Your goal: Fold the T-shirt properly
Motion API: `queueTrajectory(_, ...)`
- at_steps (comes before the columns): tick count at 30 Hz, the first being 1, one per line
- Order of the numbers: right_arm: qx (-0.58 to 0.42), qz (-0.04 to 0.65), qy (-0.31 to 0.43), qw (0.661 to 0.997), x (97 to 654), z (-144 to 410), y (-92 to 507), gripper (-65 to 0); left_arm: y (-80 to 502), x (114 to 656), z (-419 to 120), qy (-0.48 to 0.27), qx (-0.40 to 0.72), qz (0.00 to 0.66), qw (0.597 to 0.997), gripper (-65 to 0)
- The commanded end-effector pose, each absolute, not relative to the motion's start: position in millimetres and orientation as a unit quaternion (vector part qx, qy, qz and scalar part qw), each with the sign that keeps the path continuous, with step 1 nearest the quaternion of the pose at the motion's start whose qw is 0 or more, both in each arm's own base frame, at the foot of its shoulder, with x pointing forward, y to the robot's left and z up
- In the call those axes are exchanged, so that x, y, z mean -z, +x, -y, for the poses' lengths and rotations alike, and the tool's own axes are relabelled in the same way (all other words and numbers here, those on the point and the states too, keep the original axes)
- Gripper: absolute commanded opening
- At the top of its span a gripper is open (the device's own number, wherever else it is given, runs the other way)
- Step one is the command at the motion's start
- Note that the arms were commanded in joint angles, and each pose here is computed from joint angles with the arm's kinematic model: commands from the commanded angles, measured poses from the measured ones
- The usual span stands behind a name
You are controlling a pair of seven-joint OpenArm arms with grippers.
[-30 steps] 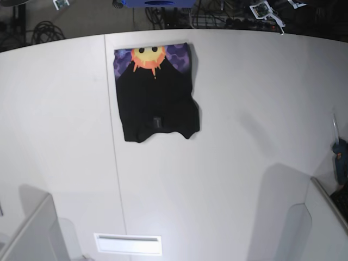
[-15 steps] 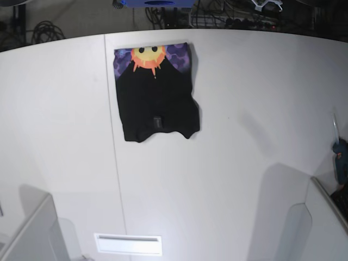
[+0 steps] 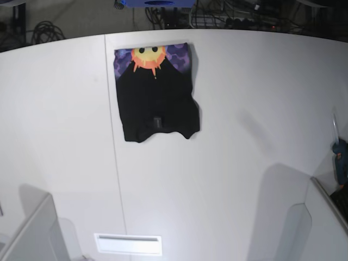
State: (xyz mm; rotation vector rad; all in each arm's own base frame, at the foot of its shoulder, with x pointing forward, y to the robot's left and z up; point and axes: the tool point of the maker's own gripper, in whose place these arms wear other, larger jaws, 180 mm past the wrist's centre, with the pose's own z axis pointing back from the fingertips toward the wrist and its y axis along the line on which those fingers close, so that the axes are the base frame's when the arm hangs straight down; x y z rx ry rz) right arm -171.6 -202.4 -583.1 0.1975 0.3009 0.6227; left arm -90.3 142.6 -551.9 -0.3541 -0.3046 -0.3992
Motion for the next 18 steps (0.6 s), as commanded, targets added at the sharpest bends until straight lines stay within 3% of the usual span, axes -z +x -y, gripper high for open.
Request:
queueTrajectory(1,-0.304,-0.151,0.102,0.935,584.7,204.6,-175.5,-65.0,-97.4,556.3,-148.0,-0.17,0.187,0.142,0.957,-65.0)
queueTrajectory(12,-0.304,-0.126,0.138,0.934,610.0,195.1,-159.1,-65.0,-98.2,612.6,-125.3,-0.149,0.117,0.091,0.978,-65.0)
queueTrajectory(18,-0.209,-0.098,0.171,0.958,629.1,168.3,-139.4,-65.0,-87.8,634.1,-131.9,-0.133,0.081,0.091,0.984,-65.0)
